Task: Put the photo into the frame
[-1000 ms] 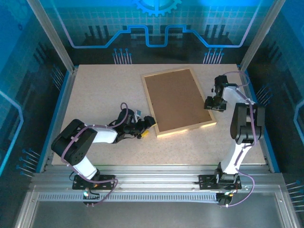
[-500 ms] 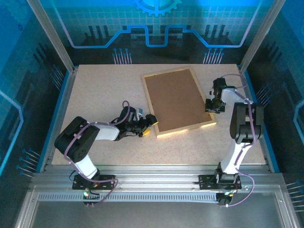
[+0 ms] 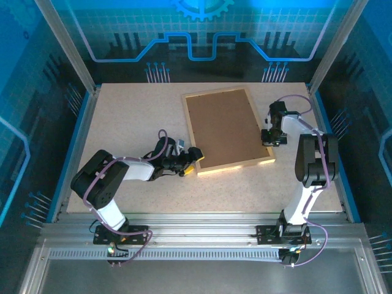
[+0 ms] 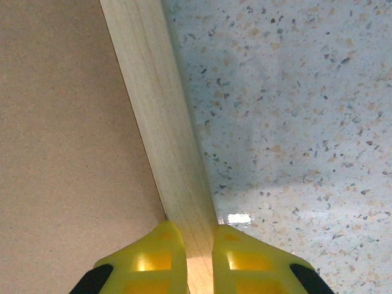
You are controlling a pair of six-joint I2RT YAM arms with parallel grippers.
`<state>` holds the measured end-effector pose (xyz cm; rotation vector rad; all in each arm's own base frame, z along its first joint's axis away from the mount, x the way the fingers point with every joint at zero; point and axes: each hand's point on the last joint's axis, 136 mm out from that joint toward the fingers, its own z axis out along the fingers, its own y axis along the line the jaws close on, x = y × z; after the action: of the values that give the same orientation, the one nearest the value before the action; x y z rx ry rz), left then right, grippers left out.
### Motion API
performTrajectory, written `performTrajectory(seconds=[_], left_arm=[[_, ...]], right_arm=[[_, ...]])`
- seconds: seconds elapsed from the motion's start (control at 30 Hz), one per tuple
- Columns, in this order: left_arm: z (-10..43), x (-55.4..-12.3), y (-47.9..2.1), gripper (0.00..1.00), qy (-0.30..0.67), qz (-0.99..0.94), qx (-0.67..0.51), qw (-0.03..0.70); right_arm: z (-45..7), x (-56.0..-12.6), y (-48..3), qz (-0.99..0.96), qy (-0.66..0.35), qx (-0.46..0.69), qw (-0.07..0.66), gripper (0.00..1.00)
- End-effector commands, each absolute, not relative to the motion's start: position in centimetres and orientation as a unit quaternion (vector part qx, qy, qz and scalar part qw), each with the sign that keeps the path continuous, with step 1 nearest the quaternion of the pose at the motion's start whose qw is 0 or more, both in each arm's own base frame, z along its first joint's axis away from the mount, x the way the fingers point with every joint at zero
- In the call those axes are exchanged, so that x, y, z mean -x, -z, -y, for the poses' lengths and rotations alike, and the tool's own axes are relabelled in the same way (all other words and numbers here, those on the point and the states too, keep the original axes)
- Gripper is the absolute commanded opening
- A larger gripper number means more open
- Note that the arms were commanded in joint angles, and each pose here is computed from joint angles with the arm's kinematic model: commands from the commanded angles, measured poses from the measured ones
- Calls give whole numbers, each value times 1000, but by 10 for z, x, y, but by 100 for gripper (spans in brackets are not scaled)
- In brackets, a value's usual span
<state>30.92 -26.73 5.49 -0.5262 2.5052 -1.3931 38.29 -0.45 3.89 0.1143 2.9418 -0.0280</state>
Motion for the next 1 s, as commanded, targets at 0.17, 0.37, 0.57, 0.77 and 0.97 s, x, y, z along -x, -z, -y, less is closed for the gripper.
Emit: performTrajectory(seconds=[0.17, 0.37, 0.57, 0.77, 0.97], left_arm=[[266, -310, -44, 90, 464, -862, 169, 114], [265, -308, -43, 91, 464, -863, 168, 112], [264, -307, -43, 91, 464, -862, 169, 113], [241, -319, -50, 92, 463, -856, 188, 133], [205, -331, -67, 97, 442, -858, 201, 169]], right_arm=[[-6, -362, -51, -996, 13, -12, 83, 0], [-3, -368, -70, -995, 20, -4, 100, 0], [-11, -372, -77, -994, 11, 5, 107, 0], [-83, -358, -93, -987, -24, 106, 118, 7], [-180, -330, -104, -954, -50, 271, 117, 19]])
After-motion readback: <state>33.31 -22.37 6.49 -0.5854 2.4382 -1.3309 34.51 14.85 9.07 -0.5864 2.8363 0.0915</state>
